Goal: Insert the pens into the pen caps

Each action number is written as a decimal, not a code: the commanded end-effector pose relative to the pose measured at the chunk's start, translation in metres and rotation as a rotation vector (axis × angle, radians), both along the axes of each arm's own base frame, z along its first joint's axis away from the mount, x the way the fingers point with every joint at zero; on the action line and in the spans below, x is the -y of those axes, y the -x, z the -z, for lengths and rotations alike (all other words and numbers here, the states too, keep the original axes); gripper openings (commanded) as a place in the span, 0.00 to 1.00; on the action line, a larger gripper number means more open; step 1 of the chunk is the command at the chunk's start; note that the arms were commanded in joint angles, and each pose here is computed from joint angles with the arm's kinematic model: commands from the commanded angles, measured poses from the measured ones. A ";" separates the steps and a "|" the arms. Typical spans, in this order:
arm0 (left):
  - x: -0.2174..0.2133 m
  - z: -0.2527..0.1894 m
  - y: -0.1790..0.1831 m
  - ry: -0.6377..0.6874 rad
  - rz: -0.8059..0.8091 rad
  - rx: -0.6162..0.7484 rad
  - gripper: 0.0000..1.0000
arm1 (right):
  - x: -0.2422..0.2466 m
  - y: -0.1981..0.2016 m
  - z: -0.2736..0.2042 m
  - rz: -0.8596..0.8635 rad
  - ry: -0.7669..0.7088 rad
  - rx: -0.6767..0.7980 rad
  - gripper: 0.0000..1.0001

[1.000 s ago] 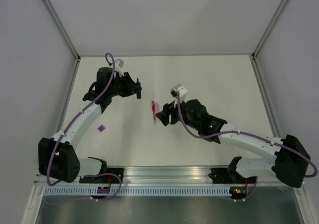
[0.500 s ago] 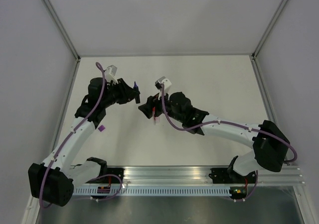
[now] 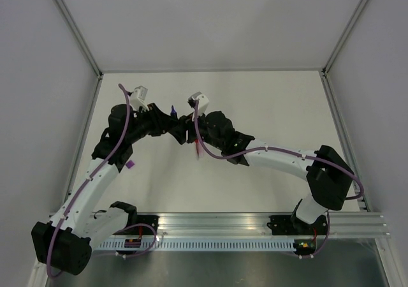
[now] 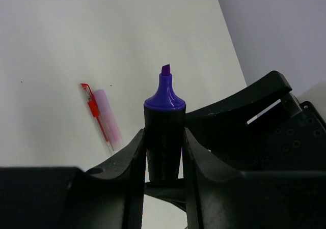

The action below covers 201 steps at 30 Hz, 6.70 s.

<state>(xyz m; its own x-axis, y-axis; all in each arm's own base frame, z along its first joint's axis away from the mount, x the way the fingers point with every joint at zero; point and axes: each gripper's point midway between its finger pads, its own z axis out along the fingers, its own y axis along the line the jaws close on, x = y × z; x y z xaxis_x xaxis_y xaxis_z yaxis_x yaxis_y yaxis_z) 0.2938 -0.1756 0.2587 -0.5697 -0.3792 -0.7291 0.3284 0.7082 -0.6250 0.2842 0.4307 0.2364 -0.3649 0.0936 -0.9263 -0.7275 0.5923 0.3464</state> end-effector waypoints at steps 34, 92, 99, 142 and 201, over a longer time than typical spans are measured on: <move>-0.006 -0.043 0.019 0.053 -0.025 0.070 0.52 | -0.007 0.015 -0.002 -0.068 -0.047 -0.012 0.00; -0.205 0.226 0.047 0.200 -1.531 -1.198 0.79 | 0.131 0.061 0.012 -0.007 0.002 -0.105 0.00; -0.216 0.234 0.038 0.181 -1.576 -1.162 0.79 | 0.130 0.060 0.014 -0.007 0.013 -0.109 0.00; -0.220 0.258 0.038 -0.018 -1.441 -1.200 0.45 | 0.125 0.062 0.019 -0.033 0.022 -0.128 0.00; -0.086 0.268 0.002 -0.431 -0.489 -0.887 0.02 | 0.123 0.061 0.023 -0.043 0.044 -0.131 0.00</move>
